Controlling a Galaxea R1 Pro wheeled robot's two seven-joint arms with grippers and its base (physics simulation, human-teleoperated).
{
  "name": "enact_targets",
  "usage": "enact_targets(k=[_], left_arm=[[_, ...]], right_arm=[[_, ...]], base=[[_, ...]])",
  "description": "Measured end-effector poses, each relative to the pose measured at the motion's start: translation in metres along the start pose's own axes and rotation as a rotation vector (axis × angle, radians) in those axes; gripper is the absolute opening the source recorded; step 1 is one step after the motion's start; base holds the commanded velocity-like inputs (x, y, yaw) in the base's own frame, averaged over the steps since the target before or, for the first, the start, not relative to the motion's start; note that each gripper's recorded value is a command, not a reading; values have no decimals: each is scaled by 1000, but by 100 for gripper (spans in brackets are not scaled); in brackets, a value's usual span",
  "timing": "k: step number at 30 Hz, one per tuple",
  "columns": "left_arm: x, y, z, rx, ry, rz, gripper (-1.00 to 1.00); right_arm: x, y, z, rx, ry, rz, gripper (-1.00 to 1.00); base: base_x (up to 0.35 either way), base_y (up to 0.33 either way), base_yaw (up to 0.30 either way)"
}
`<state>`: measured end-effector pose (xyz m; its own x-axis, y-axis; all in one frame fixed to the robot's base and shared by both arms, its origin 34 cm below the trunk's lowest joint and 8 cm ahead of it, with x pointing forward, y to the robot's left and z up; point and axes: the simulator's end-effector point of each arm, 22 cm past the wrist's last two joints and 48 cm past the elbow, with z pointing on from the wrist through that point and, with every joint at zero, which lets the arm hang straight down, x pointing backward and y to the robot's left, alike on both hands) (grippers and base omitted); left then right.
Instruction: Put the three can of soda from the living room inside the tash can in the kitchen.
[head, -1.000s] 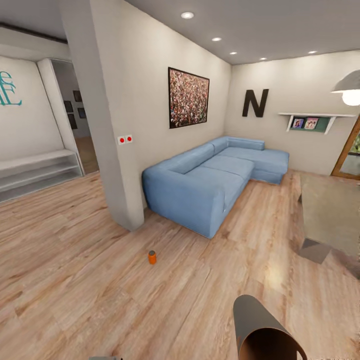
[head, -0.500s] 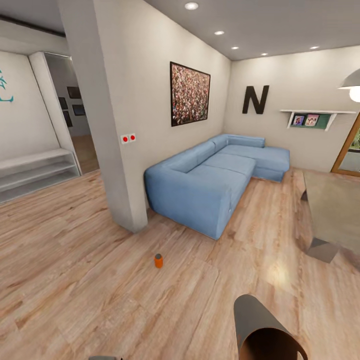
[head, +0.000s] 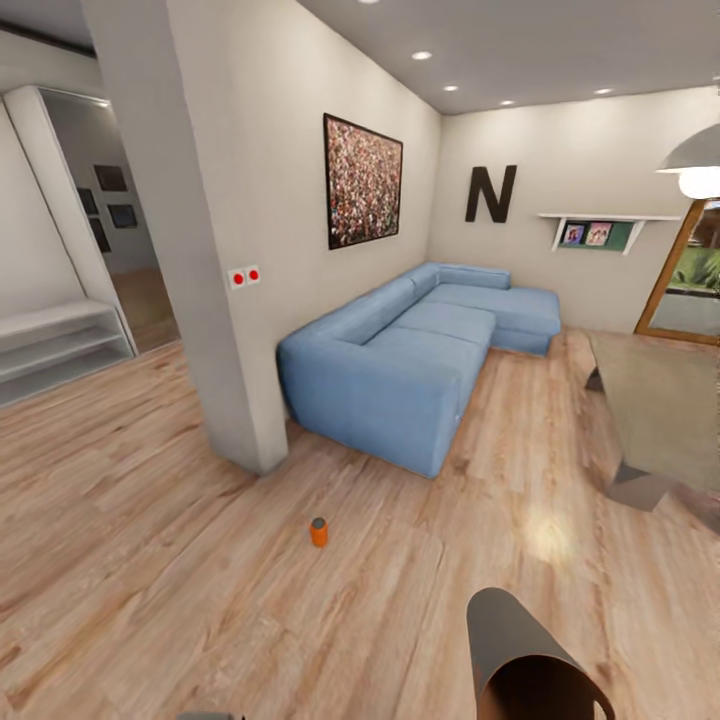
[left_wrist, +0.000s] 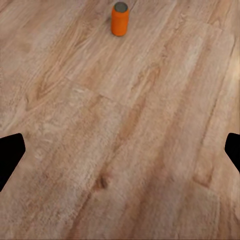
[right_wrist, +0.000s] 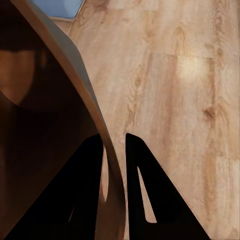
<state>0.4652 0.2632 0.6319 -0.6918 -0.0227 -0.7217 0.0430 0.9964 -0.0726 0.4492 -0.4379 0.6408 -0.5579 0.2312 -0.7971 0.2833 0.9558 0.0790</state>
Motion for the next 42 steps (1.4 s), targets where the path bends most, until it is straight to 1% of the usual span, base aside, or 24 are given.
enact_targets(k=[2,6,25,33,42], left_arm=[[0,0,0,0,0,0,100],[0,0,0,0,0,0,100],[0,0,0,0,0,1,100],[0,-1,0,2,0,2,100],[0,-1,0,3,0,2,100]], right_arm=[[1,2,0,-6,2,-6,-100],[1,-1,0,2,2,1,-100],[1,-1,0,0,4,-2,-100],[4,5,0,-10,9,-7,-100],[3,1,0,-3,7,-4,-100]], base=[[161,294,-178],[161,294,-221],[161,293,-247],[161,294,-187],[162,294,-222]])
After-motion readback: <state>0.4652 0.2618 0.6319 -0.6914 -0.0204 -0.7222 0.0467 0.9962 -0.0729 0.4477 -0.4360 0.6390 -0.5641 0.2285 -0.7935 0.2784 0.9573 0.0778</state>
